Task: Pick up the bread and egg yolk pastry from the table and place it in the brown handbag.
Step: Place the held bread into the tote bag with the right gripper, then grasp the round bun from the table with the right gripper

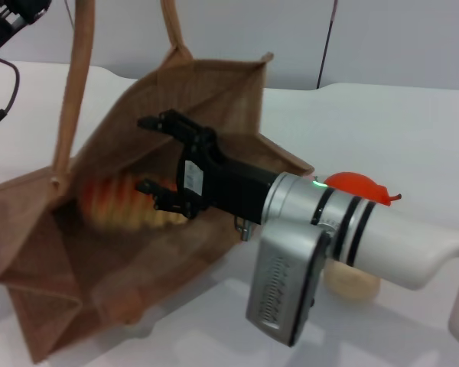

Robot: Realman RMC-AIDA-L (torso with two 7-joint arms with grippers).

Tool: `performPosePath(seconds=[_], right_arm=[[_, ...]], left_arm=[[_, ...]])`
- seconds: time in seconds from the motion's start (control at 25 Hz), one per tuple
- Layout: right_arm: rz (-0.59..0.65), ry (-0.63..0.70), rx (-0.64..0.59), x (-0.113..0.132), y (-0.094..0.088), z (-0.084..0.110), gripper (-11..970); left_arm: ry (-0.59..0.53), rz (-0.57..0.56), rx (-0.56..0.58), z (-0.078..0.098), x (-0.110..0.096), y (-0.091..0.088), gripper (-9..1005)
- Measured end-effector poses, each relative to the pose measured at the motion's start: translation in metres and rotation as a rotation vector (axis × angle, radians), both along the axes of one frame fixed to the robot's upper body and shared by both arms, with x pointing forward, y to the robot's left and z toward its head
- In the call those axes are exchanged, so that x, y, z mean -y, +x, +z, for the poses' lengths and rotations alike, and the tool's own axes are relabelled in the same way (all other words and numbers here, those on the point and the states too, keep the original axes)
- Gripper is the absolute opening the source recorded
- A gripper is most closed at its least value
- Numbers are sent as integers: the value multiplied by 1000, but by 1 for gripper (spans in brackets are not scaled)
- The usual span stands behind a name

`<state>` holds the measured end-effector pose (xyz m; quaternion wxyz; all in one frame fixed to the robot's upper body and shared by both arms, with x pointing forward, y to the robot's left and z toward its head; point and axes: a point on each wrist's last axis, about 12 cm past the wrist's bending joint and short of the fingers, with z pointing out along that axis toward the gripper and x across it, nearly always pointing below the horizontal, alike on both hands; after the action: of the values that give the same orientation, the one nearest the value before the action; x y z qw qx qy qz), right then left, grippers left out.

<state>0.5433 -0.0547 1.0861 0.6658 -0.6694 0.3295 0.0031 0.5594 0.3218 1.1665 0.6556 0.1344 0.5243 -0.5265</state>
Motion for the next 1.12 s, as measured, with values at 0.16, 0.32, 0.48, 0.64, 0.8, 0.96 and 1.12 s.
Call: performPosePath(seconds=[0.16, 0.32, 0.48, 0.64, 0.8, 0.96, 1.12], right_arm=[[-2, 89, -38, 10, -6, 0, 909], [-21, 174, -45, 23, -10, 2, 906], [-70, 287, -101, 48, -8, 6, 904], [-131, 387, -217, 80, 0, 10, 903], [-199, 418, -262, 100, -1, 11, 903], [-292, 430, -328, 111, 4, 9, 903], [-383, 432, -425, 120, 5, 8, 902]], left_arm=[[1, 96, -25, -9, -9, -1, 169], [-14, 152, -34, -16, -16, -4, 171], [-30, 241, -41, -24, -26, -9, 172], [-33, 298, -58, -31, -36, -16, 173], [-28, 337, -73, -35, -42, -19, 174], [-23, 352, -84, -37, -44, -20, 175], [-22, 353, -83, -37, -44, -20, 176]])
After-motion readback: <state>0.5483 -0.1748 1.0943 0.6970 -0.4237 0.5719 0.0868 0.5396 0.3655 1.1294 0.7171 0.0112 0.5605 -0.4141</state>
